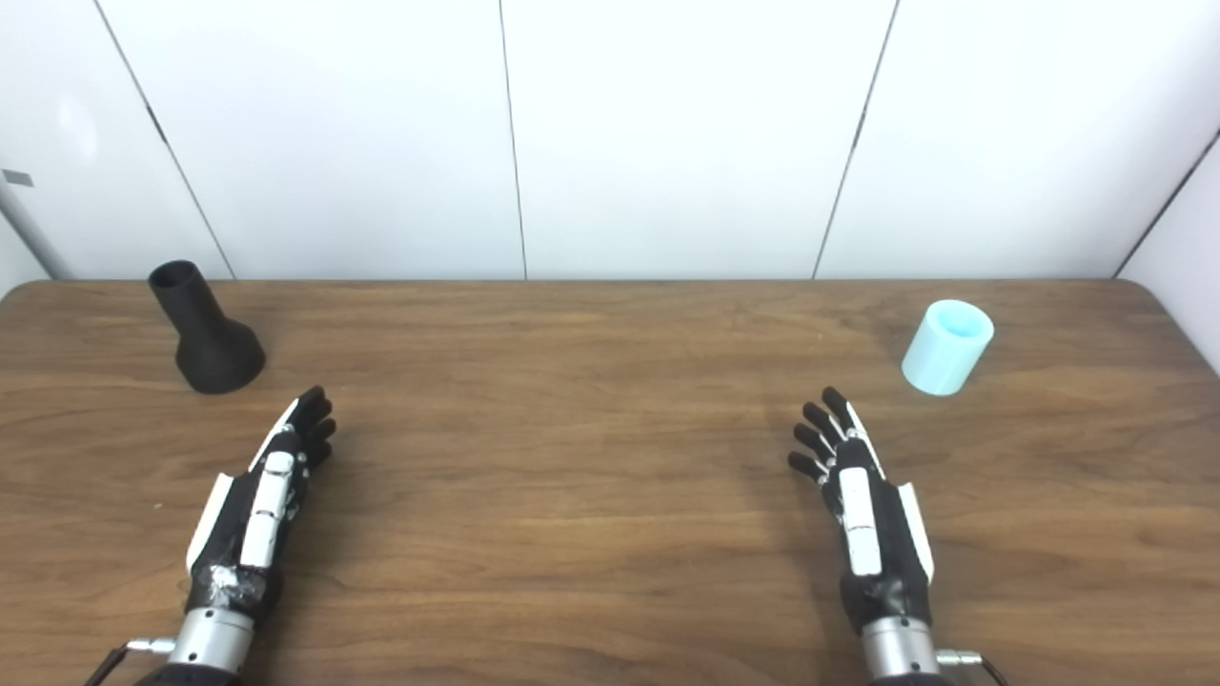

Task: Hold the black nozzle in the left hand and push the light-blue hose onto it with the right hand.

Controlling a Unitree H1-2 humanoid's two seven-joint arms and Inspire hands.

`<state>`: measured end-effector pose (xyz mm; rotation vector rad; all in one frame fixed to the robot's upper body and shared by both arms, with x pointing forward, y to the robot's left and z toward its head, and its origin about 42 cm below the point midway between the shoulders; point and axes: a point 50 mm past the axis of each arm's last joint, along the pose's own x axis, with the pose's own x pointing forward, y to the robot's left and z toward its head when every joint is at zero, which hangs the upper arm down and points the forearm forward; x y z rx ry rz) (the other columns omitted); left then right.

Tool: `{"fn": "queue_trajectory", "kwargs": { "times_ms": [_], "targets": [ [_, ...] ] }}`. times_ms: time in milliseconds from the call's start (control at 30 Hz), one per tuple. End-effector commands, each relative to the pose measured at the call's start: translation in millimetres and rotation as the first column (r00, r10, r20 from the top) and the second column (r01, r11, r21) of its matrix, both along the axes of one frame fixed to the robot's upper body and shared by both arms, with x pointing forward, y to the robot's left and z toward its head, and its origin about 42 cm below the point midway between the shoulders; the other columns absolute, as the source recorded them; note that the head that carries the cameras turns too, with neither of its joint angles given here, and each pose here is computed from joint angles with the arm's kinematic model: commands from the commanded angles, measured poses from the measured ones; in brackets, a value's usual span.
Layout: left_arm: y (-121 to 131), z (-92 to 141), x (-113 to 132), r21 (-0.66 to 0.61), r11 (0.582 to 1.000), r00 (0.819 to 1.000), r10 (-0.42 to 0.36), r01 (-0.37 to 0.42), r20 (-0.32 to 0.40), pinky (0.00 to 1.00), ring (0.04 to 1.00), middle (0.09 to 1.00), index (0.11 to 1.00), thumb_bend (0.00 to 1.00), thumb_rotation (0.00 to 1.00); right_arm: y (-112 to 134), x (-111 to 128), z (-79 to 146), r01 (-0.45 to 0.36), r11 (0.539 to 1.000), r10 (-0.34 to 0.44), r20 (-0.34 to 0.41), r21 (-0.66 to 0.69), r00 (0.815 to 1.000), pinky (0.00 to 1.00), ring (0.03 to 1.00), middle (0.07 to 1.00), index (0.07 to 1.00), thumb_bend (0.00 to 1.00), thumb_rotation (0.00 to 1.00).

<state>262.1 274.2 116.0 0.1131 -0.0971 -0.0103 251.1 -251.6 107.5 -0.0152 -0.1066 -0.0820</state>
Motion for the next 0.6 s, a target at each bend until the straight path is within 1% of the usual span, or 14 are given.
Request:
{"fn": "queue_trajectory", "kwargs": {
  "times_ms": [0,200,300,433,567],
  "targets": [
    [3.0,-12.5,-12.0,0.009,1.0,0.999,0.005,-0.005,-0.043,0.96,0.959,0.966,0.962,0.31,0.98,12.9,-14.8,-28.0,0.003,0.999,0.001,-0.09,0.048,0.996,0.81,0.874,0.897,0.924,0.52,1.0],
    [3.1,-12.0,-12.4,0.012,1.0,0.999,0.005,-0.005,-0.044,0.96,0.957,0.966,0.961,0.32,0.96,13.0,-14.9,-27.6,0.003,0.999,0.001,-0.087,0.045,0.996,0.8,0.875,0.901,0.929,0.52,1.0],
    [3.2,-11.6,-12.6,0.017,1.0,0.999,0.005,-0.005,-0.046,0.96,0.954,0.963,0.957,0.33,0.96,12.7,-15.0,-27.7,0.006,0.999,-0.002,-0.091,0.042,0.996,0.8,0.875,0.901,0.926,0.52,1.0],
    [2.8,-11.5,-12.4,0.016,1.0,0.999,0.007,-0.007,-0.047,0.96,0.959,0.963,0.961,0.3,0.98,12.5,-14.8,-27.8,0.007,0.999,-0.004,-0.087,0.042,0.996,0.81,0.873,0.898,0.926,0.53,1.0],
    [2.1,-12.0,-12.6,0.027,1.0,0.999,0.013,-0.012,-0.047,0.95,0.953,0.959,0.955,0.31,0.98,12.0,-15.0,-27.8,0.011,0.999,-0.008,-0.085,0.043,0.996,0.8,0.871,0.897,0.924,0.53,1.0]
  ]
}}
